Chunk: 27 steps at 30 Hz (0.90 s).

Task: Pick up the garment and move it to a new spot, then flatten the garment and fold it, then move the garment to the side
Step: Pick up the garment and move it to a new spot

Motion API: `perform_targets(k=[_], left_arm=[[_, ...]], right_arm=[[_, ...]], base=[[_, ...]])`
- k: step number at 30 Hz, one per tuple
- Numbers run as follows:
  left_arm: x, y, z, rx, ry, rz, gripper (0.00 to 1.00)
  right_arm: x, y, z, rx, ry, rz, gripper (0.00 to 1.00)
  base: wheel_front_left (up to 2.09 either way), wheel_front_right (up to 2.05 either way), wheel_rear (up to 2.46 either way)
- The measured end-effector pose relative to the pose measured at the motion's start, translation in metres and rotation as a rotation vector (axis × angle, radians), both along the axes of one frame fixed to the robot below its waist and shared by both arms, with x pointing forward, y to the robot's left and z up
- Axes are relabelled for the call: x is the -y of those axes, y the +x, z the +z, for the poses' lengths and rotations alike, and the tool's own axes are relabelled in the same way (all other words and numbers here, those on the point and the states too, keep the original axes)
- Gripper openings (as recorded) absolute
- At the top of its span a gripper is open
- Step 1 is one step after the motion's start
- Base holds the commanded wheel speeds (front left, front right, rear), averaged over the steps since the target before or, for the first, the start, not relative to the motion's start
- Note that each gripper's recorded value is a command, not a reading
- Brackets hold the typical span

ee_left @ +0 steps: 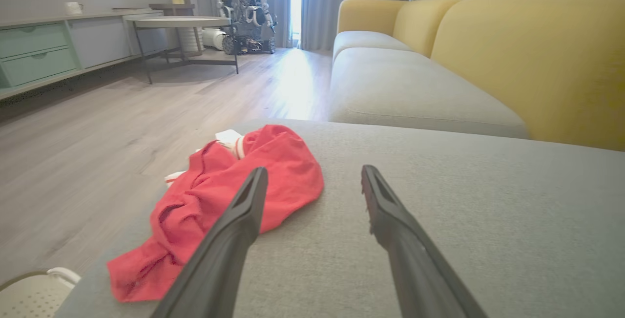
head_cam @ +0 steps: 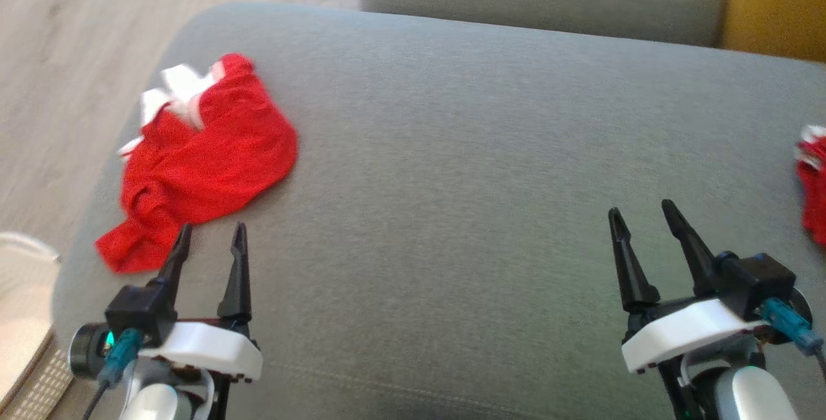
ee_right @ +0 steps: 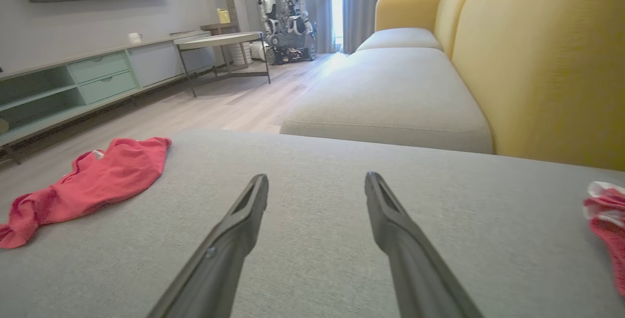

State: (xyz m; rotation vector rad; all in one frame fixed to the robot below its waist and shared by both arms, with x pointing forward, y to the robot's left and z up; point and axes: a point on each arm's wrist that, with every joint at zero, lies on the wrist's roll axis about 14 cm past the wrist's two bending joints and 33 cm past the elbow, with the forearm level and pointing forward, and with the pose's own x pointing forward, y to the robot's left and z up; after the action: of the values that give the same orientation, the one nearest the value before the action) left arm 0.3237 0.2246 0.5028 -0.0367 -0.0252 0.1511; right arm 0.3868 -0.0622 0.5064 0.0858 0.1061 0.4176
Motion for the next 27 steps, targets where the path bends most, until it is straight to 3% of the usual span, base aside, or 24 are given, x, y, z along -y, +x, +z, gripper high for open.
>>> perform_targets(k=[5, 10, 27], left_arm=[[-0.035, -0.025, 0.001, 0.005, 0.0, 0.127, 1.0], [-0.048, -0.04, 0.001, 0.006, 0.0, 0.183, 1.0], [-0.051, -0.043, -0.004, -0.006, 0.0, 0.193, 1.0]], right_arm=[[-0.043, 0.001, 0.001, 0.001, 0.0, 0.127, 1.0], [-0.062, 0.0, 0.002, 0.001, -0.003, 0.183, 1.0], [-0.065, 0.0, 0.001, -0.005, -0.004, 0.191, 1.0]], base=[[0.0, 0.0, 0.0], [0.0, 0.0, 0.0], [0.0, 0.0, 0.0]])
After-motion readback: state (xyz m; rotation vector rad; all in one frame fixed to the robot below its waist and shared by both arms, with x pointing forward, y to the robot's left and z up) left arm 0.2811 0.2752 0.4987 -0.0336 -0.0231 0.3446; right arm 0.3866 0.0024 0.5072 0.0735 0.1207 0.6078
